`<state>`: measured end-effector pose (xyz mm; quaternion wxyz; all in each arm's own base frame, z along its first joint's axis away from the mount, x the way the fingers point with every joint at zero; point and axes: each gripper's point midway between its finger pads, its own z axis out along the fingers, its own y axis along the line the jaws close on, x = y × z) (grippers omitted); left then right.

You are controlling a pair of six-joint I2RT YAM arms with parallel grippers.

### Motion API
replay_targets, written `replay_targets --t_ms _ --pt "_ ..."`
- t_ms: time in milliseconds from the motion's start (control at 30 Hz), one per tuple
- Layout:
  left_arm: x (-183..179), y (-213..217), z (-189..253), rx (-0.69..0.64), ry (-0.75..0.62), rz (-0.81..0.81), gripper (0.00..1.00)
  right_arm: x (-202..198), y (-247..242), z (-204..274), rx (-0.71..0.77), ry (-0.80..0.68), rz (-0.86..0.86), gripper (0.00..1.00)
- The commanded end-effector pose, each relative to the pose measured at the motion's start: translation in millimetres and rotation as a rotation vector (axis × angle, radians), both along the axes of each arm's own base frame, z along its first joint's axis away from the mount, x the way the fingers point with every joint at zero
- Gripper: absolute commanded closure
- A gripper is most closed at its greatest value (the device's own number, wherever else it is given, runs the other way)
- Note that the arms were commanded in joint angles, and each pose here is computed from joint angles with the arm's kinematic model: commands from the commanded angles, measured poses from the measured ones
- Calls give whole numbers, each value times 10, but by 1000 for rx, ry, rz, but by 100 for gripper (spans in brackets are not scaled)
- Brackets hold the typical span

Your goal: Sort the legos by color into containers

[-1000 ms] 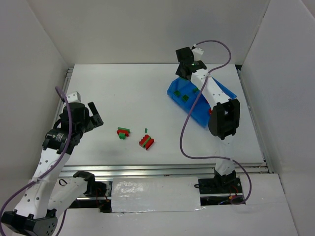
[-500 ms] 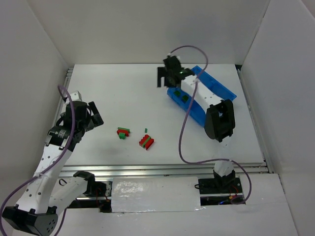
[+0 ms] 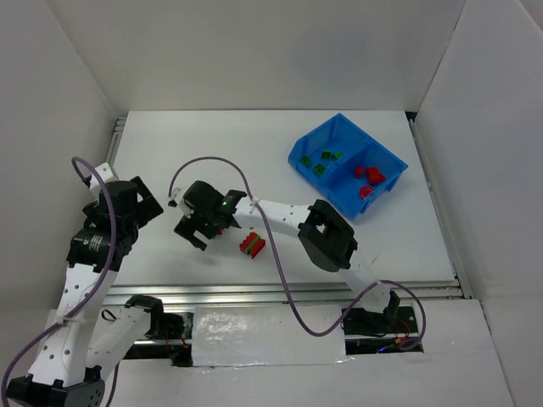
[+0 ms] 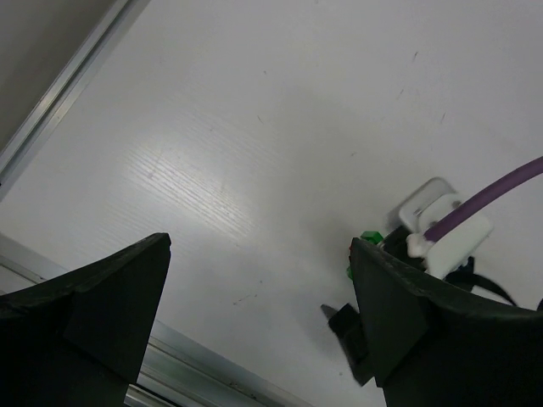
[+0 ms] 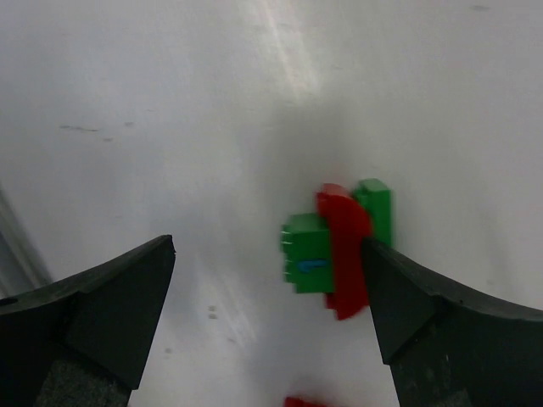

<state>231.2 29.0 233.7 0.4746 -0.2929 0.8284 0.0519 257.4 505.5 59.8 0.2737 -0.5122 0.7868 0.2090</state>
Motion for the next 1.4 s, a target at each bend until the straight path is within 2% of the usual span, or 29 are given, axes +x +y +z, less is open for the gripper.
replay_targets --t_ms 0,233,333,533,733,900,933,967,1000,1033,1100,1167,1233,1267,1300,1333,1367 --pt "79 -29 34 -3 -9 -21 0 379 -156 42 -18 -89 -56 3" --pt "113 -79 32 -7 -7 -56 1 259 -199 258 53 -115 1 3" --pt "119 -104 31 -11 -12 -72 0 358 -188 305 66 -158 -28 2" --pt "117 -95 21 -9 -5 -68 0 388 -195 -35 -19 -109 -22 5" --pt "128 -111 23 -13 -8 -74 0 396 -185 -144 6 -119 -32 14" --pt "114 -95 39 -17 -14 -59 0 408 -213 -256 -20 -112 -38 15" --pt "110 -95 40 -19 -17 -57 0 403 -215 -272 -20 -109 -38 23" --pt "106 -93 57 -21 -24 -54 0 410 -230 -282 -18 -110 -48 37" --pt "103 -96 54 -23 -25 -55 0 400 -225 -286 -13 -108 -51 37" --pt "103 -100 57 -28 -28 -54 1 414 -239 -287 -12 -115 -64 48" --pt "105 -134 60 -42 -34 -69 0 426 -255 -274 8 -122 -84 61" --pt "117 -182 46 -61 -35 -87 0 462 -292 -202 35 -123 -116 70" --pt "126 -219 48 -79 -40 -97 1 544 -341 -91 70 -134 -187 86" --pt "139 -288 52 -103 -41 -127 0 538 -428 38 91 -143 -216 99" --pt "151 -345 58 -125 -43 -150 1 524 -473 120 112 -145 -234 100" --pt "156 -413 76 -153 -48 -175 0 510 -452 486 202 -172 -244 100" --pt "174 -586 107 -214 -56 -250 1 402 -573 412 192 -156 -241 100"
